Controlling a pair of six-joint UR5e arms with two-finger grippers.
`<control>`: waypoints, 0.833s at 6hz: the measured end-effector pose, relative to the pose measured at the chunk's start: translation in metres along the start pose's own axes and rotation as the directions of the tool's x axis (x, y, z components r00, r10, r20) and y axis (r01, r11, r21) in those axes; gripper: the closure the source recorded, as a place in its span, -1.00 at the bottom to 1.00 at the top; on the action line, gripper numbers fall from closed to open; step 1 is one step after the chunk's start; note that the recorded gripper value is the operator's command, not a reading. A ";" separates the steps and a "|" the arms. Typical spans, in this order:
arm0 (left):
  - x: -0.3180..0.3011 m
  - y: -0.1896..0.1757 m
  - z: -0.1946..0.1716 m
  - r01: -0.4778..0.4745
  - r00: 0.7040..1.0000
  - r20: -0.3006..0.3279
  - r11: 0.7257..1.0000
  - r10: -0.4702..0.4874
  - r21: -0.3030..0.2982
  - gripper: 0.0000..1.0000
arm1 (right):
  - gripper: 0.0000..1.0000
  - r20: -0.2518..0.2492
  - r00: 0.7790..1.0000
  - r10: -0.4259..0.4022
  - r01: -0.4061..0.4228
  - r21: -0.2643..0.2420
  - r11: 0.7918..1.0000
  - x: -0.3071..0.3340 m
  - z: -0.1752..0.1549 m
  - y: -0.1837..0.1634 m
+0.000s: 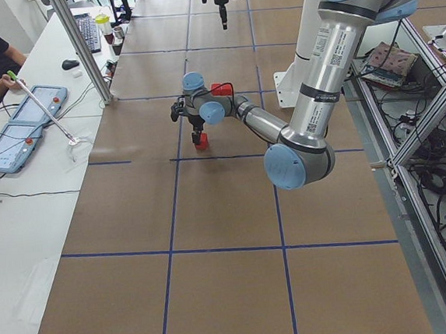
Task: Form red blocks into L shape at center
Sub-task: 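Reach the left gripper to the last red cube and grasp it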
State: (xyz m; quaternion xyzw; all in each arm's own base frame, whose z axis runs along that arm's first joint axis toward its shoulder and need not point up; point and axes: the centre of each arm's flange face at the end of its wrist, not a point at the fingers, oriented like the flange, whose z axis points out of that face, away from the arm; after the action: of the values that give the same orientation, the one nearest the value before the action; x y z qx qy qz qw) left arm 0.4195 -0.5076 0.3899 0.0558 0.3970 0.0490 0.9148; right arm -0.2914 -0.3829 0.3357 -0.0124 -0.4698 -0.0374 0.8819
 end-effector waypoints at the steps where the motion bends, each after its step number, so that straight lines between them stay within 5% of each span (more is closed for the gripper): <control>1: 0.001 0.001 0.003 -0.001 1.000 0.002 1.000 0.001 -0.005 -0.60 | -1.00 0.000 1.000 0.000 0.000 0.000 1.000 0.000 0.000 0.000; 2: 0.003 0.003 0.006 -0.003 1.000 0.003 1.000 0.003 -0.010 -0.34 | -1.00 0.000 1.000 0.000 0.000 0.000 1.000 0.000 0.000 0.000; 3: 0.003 0.003 0.008 -0.004 1.000 0.005 1.000 0.004 -0.012 0.70 | -1.00 -0.001 1.000 0.000 0.000 0.000 1.000 0.001 0.000 0.000; 4: 0.004 0.003 0.007 0.001 1.000 0.005 1.000 -0.001 -0.011 1.00 | -1.00 -0.001 1.000 0.000 0.000 -0.001 1.000 0.001 0.000 0.000; 5: 0.006 0.001 0.001 0.038 0.999 0.003 0.999 -0.038 -0.002 1.00 | -1.00 0.000 1.000 -0.001 0.001 -0.001 1.000 0.001 -0.001 0.002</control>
State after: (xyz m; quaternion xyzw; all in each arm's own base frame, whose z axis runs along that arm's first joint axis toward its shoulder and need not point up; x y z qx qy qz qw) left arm 0.4246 -0.5054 0.3867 0.0474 0.3968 0.0320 0.9161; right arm -0.2893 -0.3811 0.3361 -0.0127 -0.4699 -0.0380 0.8818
